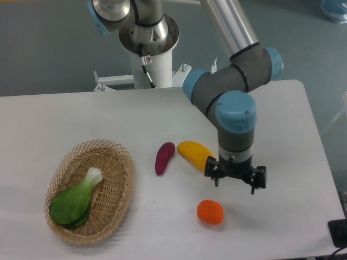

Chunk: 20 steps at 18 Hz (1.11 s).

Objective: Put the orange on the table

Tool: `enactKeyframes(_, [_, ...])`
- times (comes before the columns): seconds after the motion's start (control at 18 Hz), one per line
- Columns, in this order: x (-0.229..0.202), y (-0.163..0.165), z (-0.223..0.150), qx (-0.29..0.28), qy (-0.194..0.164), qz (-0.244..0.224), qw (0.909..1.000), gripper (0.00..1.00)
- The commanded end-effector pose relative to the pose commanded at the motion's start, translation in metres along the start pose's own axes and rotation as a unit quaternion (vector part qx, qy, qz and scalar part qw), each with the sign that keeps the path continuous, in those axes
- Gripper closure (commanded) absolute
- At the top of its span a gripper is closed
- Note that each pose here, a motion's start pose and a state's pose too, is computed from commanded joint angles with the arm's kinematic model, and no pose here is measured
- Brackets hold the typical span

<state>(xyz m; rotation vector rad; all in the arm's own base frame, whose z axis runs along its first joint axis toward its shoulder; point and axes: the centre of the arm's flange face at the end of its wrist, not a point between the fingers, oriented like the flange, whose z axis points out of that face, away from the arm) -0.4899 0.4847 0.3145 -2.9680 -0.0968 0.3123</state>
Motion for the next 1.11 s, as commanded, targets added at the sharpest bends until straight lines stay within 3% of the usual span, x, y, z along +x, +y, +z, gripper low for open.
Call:
enactKeyframes(0.56, [-0.012,0.025,-0.021,-0.005,0.021,0.11,0.9937,0.0])
enactKeyframes(1.11, [-0.008,0.026,-0.022,-0.007,0.021,0.117,0.9929,0.0])
